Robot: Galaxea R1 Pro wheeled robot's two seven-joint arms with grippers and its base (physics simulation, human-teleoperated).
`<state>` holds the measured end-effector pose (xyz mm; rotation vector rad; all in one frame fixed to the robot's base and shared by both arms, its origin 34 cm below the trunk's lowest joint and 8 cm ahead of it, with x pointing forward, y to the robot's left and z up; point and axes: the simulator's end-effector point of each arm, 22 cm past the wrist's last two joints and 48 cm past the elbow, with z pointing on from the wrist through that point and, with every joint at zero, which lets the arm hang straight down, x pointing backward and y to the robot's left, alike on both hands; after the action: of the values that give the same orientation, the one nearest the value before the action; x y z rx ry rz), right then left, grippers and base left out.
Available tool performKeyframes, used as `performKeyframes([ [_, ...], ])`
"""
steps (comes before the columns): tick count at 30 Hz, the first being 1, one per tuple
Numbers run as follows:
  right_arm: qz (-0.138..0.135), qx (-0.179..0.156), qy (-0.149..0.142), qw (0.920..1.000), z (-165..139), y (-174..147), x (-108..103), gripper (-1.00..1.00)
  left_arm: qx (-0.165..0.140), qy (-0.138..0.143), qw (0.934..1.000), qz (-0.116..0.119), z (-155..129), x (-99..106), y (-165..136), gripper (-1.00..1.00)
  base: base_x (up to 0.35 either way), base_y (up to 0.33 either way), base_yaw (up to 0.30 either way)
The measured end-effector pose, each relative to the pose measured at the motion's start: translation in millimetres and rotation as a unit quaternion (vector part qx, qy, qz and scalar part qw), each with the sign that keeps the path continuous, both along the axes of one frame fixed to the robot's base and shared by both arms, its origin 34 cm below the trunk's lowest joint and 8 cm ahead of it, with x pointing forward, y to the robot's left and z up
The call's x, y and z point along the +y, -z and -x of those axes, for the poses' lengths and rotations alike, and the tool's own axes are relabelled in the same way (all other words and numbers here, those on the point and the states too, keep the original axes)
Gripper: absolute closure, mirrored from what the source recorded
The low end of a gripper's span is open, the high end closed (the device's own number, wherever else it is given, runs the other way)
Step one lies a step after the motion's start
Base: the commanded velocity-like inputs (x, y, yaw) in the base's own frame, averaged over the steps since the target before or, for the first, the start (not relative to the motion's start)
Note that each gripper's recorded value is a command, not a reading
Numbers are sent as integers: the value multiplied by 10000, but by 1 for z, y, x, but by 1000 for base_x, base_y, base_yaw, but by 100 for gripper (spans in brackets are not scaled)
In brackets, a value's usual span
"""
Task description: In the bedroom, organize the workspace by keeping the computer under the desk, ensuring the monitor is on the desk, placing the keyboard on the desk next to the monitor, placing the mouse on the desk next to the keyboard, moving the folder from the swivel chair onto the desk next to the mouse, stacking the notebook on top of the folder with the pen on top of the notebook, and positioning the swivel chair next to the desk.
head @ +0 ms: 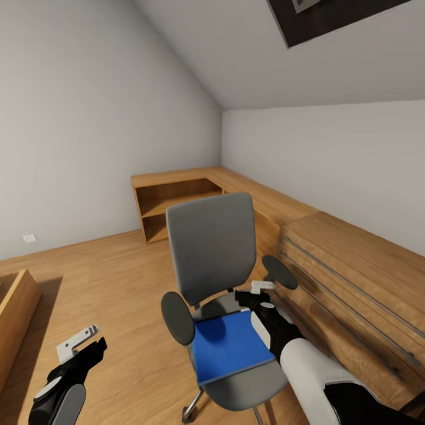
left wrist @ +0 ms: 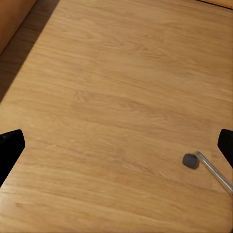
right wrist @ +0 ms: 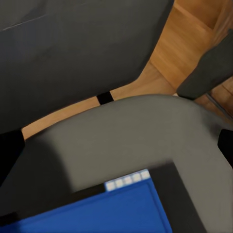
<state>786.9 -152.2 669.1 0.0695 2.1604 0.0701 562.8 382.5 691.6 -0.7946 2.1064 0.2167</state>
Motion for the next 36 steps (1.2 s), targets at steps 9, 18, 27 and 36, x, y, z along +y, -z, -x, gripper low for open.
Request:
performKeyframes([
  [9,10,1,3,10000,2,18,-1,-100,2,8,10000,28,2,-1,18,-100,0,0,0],
  [18,9,13,-3,10000,5,36,-1,-100,-1,11,10000,35,4,-1,36,-100,0,0,0],
  [27,14,20,-1,10000,8,55,-1,-100,-5,15,10000,38,7,-2,54,-100,0,0,0],
  [36,11,14,-1,10000,11,73,-1,-100,0,19,10000,39,10,-2,72,-100,0,0,0],
])
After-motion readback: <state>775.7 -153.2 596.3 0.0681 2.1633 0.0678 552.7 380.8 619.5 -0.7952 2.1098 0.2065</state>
